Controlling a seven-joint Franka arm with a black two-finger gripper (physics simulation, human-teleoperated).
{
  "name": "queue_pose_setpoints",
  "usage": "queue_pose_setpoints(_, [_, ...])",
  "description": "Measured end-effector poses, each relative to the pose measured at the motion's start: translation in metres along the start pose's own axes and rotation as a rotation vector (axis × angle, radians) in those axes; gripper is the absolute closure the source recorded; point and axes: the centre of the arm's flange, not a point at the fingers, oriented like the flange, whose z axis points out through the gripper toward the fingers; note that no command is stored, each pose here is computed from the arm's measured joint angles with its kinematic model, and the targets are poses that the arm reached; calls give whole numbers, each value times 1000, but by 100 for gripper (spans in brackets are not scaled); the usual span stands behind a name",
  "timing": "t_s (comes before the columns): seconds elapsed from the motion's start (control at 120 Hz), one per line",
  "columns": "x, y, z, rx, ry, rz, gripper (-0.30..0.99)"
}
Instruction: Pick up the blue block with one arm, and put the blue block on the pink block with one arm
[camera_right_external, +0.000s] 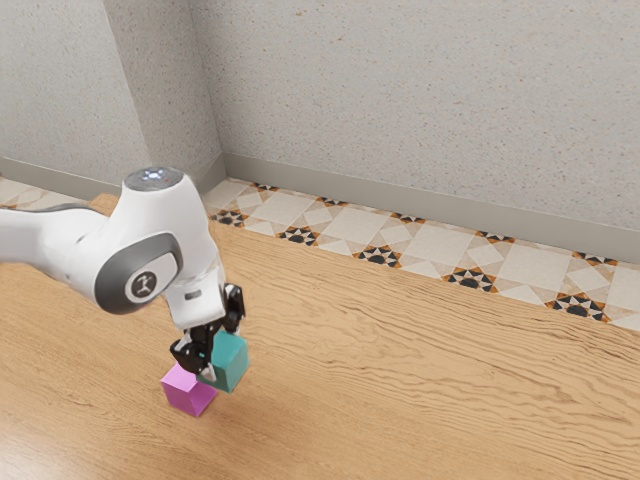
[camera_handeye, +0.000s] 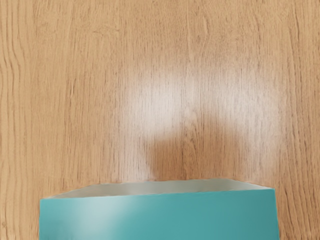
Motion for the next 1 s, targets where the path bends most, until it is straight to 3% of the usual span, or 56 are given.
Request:
queue_pose_setpoints(0.392, [-75, 7, -15, -24, -41, -29, 32])
queue_pose_setpoints(1.0, [-95, -15, 1, -60, -51, 51, 32])
